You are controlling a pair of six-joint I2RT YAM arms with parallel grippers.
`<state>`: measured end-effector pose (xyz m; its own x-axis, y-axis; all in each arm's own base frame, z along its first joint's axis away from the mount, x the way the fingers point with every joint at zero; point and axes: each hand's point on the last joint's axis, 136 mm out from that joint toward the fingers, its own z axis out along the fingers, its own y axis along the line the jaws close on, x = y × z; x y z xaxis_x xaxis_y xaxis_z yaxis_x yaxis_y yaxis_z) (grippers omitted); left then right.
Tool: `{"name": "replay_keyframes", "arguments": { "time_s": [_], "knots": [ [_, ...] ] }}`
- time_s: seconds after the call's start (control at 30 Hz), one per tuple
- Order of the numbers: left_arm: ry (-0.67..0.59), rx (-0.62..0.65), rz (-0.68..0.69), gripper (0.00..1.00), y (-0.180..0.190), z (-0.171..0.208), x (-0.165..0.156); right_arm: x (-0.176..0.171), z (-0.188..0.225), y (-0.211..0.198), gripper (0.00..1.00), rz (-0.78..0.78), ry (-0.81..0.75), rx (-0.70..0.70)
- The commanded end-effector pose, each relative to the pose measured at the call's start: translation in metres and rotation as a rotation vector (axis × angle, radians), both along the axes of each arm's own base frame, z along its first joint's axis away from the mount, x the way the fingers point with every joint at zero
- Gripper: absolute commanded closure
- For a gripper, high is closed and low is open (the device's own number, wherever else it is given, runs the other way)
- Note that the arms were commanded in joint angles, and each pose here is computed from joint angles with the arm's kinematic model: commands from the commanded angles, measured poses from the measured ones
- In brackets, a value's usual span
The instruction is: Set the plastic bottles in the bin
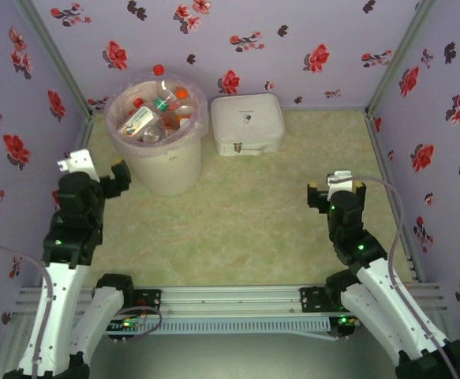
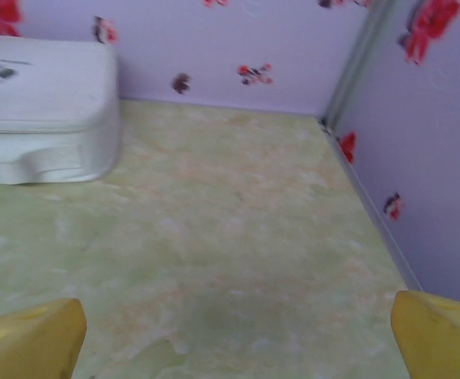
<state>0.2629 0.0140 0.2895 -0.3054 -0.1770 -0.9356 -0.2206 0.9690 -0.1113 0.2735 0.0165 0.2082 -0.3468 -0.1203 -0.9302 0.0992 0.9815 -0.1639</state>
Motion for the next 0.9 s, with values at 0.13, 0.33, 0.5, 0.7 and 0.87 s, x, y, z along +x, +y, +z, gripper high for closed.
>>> {"name": "replay_keyframes", "arguments": {
  "time_s": [0.13, 0.33, 0.5, 0.7, 0.87],
  "knots": [
    [-0.002, 0.011, 0.167, 0.00, 0.026, -0.100, 0.007, 0.016, -0.056, -0.014, 0.00, -0.090, 0.017, 0.067],
    [0.005, 0.089, 0.118, 0.00, 0.021, -0.127, 0.041, 0.028, -0.084, -0.018, 0.00, -0.104, 0.035, 0.040],
    [-0.026, 0.130, 0.073, 0.00, 0.014, -0.140, 0.066, 0.040, -0.087, -0.023, 0.01, -0.116, 0.017, 0.025],
    [-0.054, 0.193, 0.004, 0.00, 0.005, -0.161, 0.097, 0.059, -0.085, -0.023, 0.01, -0.090, -0.034, 0.015],
    [-0.048, 0.210, -0.002, 0.00, 0.014, -0.171, 0.110, 0.085, -0.085, -0.021, 0.01, -0.077, -0.087, -0.021]
  ]
}}
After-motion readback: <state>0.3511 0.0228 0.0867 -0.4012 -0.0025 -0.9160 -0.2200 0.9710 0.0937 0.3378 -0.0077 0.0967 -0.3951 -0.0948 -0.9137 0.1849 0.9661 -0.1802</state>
